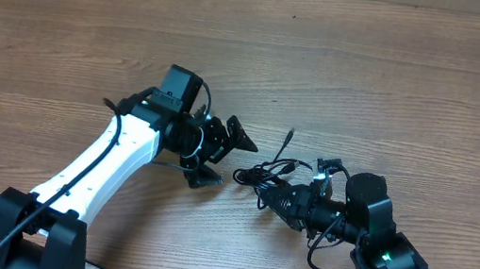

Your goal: Untangle cables

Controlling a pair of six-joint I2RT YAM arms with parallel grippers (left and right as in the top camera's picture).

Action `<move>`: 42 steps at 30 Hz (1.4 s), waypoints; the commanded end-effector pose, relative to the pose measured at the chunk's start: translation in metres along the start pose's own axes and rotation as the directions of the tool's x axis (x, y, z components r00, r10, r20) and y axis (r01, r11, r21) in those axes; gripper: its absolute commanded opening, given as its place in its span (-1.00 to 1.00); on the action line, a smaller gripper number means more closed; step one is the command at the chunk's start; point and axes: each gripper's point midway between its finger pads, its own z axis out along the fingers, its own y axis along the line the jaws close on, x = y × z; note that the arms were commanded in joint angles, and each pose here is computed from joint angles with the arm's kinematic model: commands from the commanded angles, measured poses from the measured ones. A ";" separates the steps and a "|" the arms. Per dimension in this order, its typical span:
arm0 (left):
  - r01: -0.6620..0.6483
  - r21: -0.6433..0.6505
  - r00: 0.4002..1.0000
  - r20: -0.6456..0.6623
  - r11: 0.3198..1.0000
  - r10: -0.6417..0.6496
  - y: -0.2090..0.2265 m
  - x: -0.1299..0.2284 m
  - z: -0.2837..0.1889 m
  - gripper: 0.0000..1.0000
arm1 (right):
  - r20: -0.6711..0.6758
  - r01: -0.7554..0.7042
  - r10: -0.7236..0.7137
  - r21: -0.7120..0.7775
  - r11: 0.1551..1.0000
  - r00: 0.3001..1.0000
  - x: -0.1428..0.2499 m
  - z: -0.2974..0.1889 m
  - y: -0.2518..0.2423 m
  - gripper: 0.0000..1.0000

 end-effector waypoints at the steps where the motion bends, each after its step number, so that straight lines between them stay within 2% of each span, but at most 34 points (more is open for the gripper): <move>1: 0.115 -0.003 0.991 -0.074 0.993 -0.115 -0.003 0.017 0.007 1.00 | 0.014 0.006 -0.005 -0.011 1.000 1.000 -0.003 -0.001 0.005 -0.92; 4: 0.133 -0.029 0.989 -0.055 0.991 -0.134 -0.001 0.018 0.011 0.91 | 0.014 -0.015 0.016 -0.012 1.000 1.000 -0.003 -0.001 0.006 -0.92; 7: 0.174 -0.049 0.984 -0.039 0.983 -0.176 0.003 0.018 0.014 0.62 | 0.013 -0.016 0.016 -0.011 1.000 1.000 -0.003 -0.001 0.006 -0.92; 8: 0.189 -0.052 0.981 -0.035 0.981 -0.191 0.003 0.018 0.014 0.58 | 0.013 -0.016 0.016 -0.011 1.000 1.000 -0.003 -0.001 0.006 -0.92; 12: 0.237 -0.057 0.971 -0.023 0.970 -0.238 0.004 0.017 0.014 0.57 | 0.010 -0.016 0.016 -0.012 1.000 1.000 -0.002 -0.001 0.006 -0.92; 13: 0.247 -0.058 0.968 -0.020 0.967 -0.249 0.005 0.016 0.014 0.61 | 0.010 -0.016 0.016 -0.012 1.000 1.000 -0.002 -0.001 0.006 -0.92; 15: 0.266 -0.059 0.964 -0.018 0.962 -0.267 0.005 0.016 0.014 0.83 | 0.010 -0.016 0.016 -0.012 1.000 1.000 -0.002 -0.001 0.006 -0.92; 16: 0.269 -0.060 0.962 -0.016 0.961 -0.271 0.005 0.016 0.015 0.84 | 0.010 -0.016 0.016 -0.012 1.000 1.000 -0.002 -0.001 0.006 -0.92; 19: 0.295 -0.081 0.956 0.018 0.952 -0.294 0.008 0.016 0.018 0.54 | 0.010 -0.016 0.016 -0.012 1.000 1.000 -0.002 -0.001 0.006 -0.92; 22: 0.302 -0.105 0.953 0.070 0.947 -0.296 0.012 0.013 0.022 0.50 | 0.010 -0.016 0.016 -0.012 1.000 1.000 -0.002 -0.001 0.006 -0.92; 24: 0.305 -0.116 0.951 0.093 0.945 -0.295 0.013 0.014 0.026 0.37 | 0.010 -0.016 0.016 -0.012 1.000 1.000 -0.002 -0.001 0.006 -0.92; 25: 0.312 -0.116 0.948 0.097 0.943 -0.302 0.012 0.015 0.028 0.36 | 0.010 -0.016 0.016 -0.012 1.000 1.000 -0.002 -0.001 0.006 -0.92; 27: 0.308 -0.109 0.949 0.100 0.945 -0.298 0.009 0.016 0.030 0.49 | 0.010 -0.016 0.016 -0.012 1.000 1.000 -0.002 -0.001 0.006 -0.92; 28: 0.300 -0.105 0.951 0.105 0.948 -0.290 0.007 0.015 0.031 0.47 | 0.010 -0.016 0.016 -0.012 1.000 1.000 -0.002 -0.001 0.006 -0.92; 31: 0.284 -0.098 0.954 0.131 0.954 -0.271 0.005 0.011 0.032 0.20 | 0.010 -0.016 0.016 -0.012 1.000 1.000 -0.002 -0.001 0.006 -0.92; 32: 0.282 -0.096 0.954 0.136 0.955 -0.268 0.005 0.010 0.032 0.05 | 0.010 -0.016 0.016 -0.012 1.000 1.000 -0.002 -0.001 0.006 -0.92; 33: 0.275 -0.087 0.956 0.136 0.958 -0.262 0.003 0.009 0.032 -0.20 | 0.010 -0.016 0.016 -0.012 1.000 1.000 -0.002 -0.001 0.006 -0.92; 35: 0.262 -0.073 0.958 0.142 0.962 -0.250 -0.001 0.007 0.032 -0.44 | 0.010 -0.016 0.016 -0.012 1.000 1.000 -0.002 -0.001 0.006 -0.91; 37: 0.255 -0.066 0.957 0.158 0.965 -0.242 -0.003 0.003 0.032 -0.87 | 0.010 -0.015 0.016 -0.012 1.000 1.000 -0.002 -0.001 0.006 -0.90; 42: 0.286 -0.067 0.938 0.225 0.956 -0.264 0.002 -0.008 0.029 -0.92 | 0.005 -0.026 0.026 0.004 1.000 1.000 -0.001 -0.001 0.002 -0.84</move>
